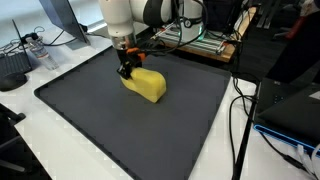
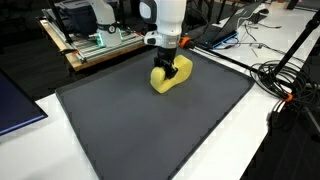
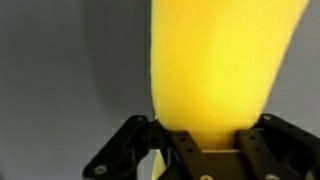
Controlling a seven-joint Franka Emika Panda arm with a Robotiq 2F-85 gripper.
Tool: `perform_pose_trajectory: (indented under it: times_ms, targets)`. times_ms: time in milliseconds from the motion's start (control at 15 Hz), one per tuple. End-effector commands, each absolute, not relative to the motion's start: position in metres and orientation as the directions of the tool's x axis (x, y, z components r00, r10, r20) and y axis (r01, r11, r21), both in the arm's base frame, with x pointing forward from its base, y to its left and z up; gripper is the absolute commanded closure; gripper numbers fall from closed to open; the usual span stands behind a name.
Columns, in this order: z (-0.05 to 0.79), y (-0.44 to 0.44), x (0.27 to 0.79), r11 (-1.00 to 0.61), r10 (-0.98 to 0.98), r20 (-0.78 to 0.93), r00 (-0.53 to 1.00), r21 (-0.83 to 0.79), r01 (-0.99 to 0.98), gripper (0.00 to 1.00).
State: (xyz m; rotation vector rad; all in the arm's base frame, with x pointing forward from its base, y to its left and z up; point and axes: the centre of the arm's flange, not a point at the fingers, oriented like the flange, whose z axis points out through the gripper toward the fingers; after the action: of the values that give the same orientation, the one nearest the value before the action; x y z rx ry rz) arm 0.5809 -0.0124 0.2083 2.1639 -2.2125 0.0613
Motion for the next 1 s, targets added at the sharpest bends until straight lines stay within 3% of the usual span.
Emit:
perform_pose_trajectory:
  times_ms: [0,933]
  targets:
    - [0.2096,-0.01,0.5844,0.035,-0.995,0.09,-0.035,-0.007,-0.999,0.96]
    - [0.2113,-0.0083,0.5846,0.051,-0.995,0.086,-0.052,-0.008,-0.999,0.96]
